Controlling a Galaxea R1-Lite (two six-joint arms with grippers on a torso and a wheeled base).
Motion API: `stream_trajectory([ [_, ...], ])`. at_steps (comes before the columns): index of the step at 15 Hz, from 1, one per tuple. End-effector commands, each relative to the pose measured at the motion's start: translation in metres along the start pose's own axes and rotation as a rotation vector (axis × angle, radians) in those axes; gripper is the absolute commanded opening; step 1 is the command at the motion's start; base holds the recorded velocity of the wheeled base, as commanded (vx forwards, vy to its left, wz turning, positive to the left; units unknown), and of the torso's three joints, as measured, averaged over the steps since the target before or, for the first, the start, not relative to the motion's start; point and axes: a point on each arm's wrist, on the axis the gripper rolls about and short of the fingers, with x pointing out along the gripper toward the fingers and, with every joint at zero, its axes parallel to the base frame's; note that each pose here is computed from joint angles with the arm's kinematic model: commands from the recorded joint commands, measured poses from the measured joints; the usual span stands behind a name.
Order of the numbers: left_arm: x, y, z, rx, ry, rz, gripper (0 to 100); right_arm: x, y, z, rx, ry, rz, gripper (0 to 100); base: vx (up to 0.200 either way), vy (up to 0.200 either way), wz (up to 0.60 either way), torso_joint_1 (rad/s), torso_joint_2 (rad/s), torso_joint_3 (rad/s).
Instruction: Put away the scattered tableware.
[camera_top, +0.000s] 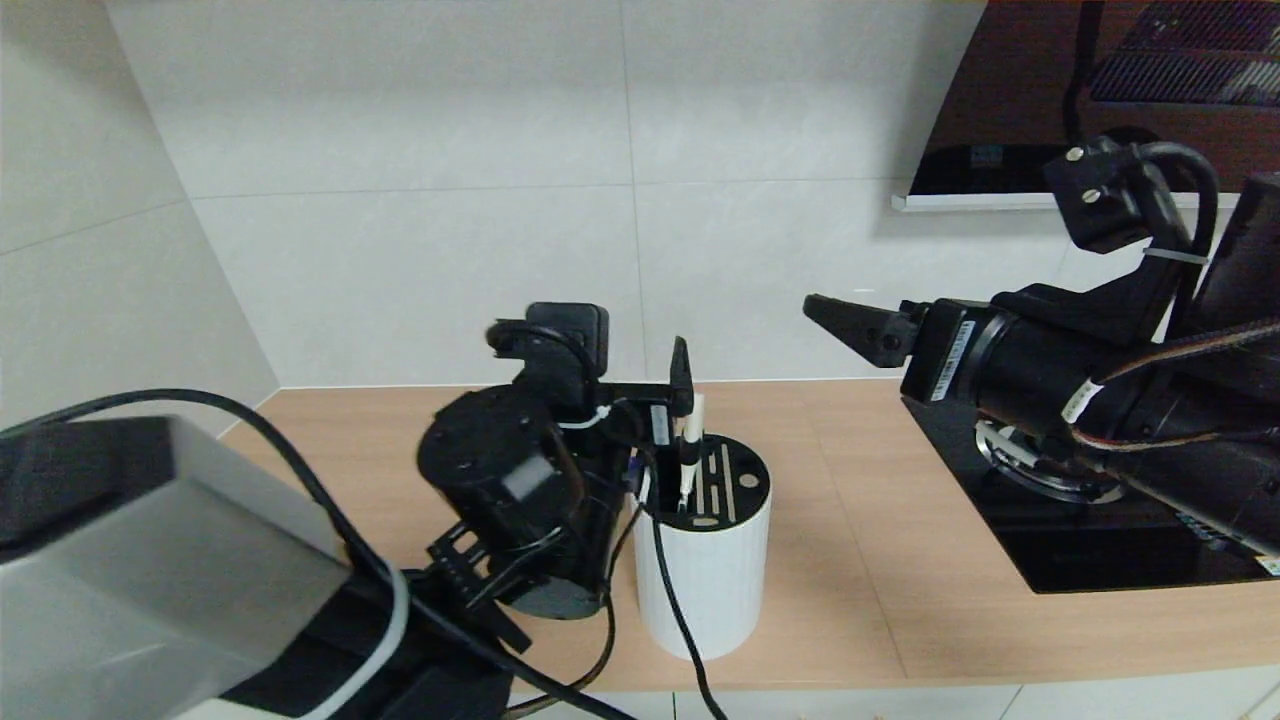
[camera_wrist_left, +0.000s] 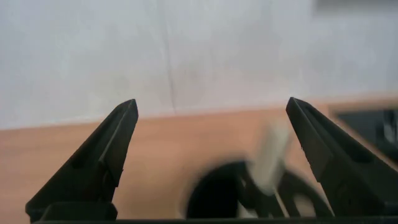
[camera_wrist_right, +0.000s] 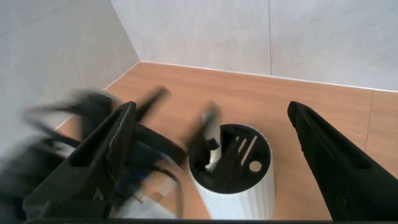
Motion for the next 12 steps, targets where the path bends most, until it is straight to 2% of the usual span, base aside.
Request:
stream_trajectory([
  [1,-0.024,0.047,0.070,-0.043,-0.126,0.037,100,-0.020,-0.018,0.016,-0.001,-0.062,-0.055,100,0.000,0.000,0.00,0.000,0.00,0.000],
  [2,-0.027,0.050,0.075,-0.049,-0.135,0.041,100,-0.023,-0.019,0.017,-0.002,-0.070,-0.059,100,0.000,0.000,0.00,0.000,0.00,0.000],
  [3,-0.046,0.084,0.098,-0.048,-0.160,0.098,100,-0.047,-0.032,0.021,-0.006,-0.100,-0.104,100,0.000,0.000,0.00,0.000,0.00,0.000],
  [4,-0.064,0.106,0.105,-0.035,-0.155,0.133,100,-0.069,-0.042,0.021,-0.016,-0.120,-0.135,100,0.000,0.000,0.00,0.000,0.00,0.000],
  [5,-0.080,0.124,0.106,-0.017,-0.137,0.166,100,-0.086,-0.050,0.022,-0.028,-0.145,-0.172,100,0.000,0.000,0.00,0.000,0.00,0.000],
  [6,-0.089,0.132,0.105,-0.008,-0.126,0.179,100,-0.095,-0.055,0.021,-0.035,-0.157,-0.199,100,0.000,0.000,0.00,0.000,0.00,0.000],
  [7,-0.112,0.145,0.100,0.016,-0.091,0.184,100,-0.115,-0.063,0.020,-0.054,-0.186,-0.247,100,0.000,0.000,0.00,0.000,0.00,0.000],
  [8,-0.141,0.162,0.096,0.053,-0.038,0.201,100,-0.143,-0.069,0.018,-0.066,-0.236,-0.288,100,0.000,0.000,0.00,0.000,0.00,0.000],
  [9,-0.162,0.177,0.094,0.078,-0.012,0.239,100,-0.168,-0.067,0.013,-0.076,-0.278,-0.272,100,0.000,0.000,0.00,0.000,0.00,0.000],
  [10,-0.181,0.189,0.094,0.093,0.003,0.265,100,-0.193,-0.064,0.006,-0.086,-0.310,-0.230,100,0.000,0.000,0.00,0.000,0.00,0.000],
  [12,-0.214,0.204,0.097,0.106,0.003,0.320,100,-0.231,-0.058,-0.005,-0.127,-0.320,-0.247,100,0.000,0.000,0.00,0.000,0.00,0.000],
])
